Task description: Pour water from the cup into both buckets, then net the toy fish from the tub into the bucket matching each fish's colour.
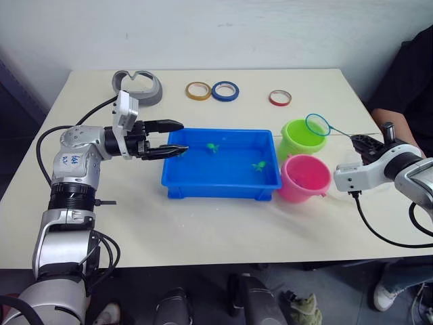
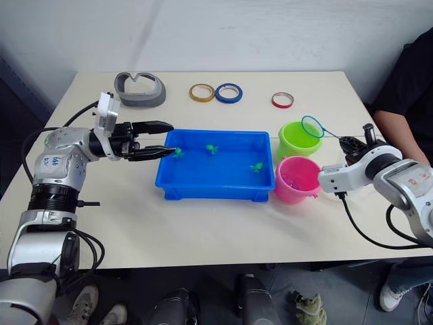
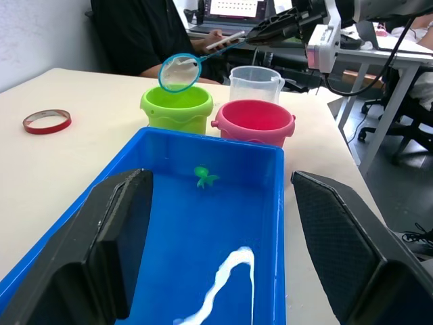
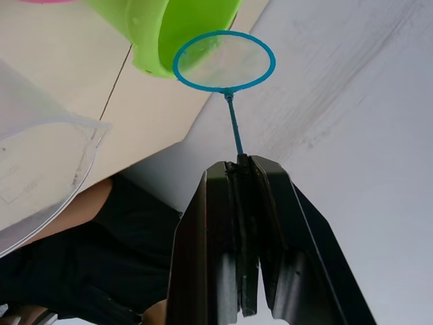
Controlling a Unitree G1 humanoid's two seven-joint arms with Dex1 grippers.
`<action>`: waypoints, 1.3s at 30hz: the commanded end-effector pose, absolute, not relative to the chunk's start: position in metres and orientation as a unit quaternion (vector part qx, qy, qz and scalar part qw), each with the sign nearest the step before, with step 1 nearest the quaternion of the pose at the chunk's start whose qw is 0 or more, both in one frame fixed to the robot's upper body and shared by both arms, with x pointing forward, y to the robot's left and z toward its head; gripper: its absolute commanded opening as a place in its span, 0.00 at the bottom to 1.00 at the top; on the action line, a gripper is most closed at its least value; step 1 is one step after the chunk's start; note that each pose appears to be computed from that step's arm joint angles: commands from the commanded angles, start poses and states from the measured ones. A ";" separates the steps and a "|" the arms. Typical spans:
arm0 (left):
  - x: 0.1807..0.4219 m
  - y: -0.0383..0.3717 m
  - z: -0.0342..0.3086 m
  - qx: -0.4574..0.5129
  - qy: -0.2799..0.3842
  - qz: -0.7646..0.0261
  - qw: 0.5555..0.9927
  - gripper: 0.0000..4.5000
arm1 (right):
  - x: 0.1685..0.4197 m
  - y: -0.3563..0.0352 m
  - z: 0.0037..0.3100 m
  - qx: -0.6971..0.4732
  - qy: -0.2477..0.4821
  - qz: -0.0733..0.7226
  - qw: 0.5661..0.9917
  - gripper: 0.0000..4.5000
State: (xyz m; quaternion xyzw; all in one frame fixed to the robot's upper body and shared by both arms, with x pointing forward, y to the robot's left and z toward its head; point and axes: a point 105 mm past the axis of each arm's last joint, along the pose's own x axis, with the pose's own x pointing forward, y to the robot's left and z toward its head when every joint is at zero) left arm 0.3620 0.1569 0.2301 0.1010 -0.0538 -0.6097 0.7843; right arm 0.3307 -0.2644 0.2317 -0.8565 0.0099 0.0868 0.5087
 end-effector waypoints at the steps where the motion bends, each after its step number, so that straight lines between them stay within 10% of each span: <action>1: 0.360 0.164 0.242 0.113 -0.071 -0.602 0.787 0.80 | 0.322 -0.252 0.278 -0.827 -0.033 0.056 0.559 0.00; 7: 0.358 0.173 0.246 0.118 -0.069 -0.594 0.793 0.80 | 0.314 -0.216 0.298 -0.805 -0.092 0.105 0.577 0.00; 18: 0.353 0.178 0.245 0.118 -0.071 -0.584 0.800 0.80 | 0.315 -0.173 0.240 -0.814 -0.130 0.258 0.504 0.00; 39: 0.342 0.183 0.240 0.111 -0.065 -0.573 0.810 0.80 | 0.348 -0.171 0.189 -0.868 -0.129 0.283 0.387 0.00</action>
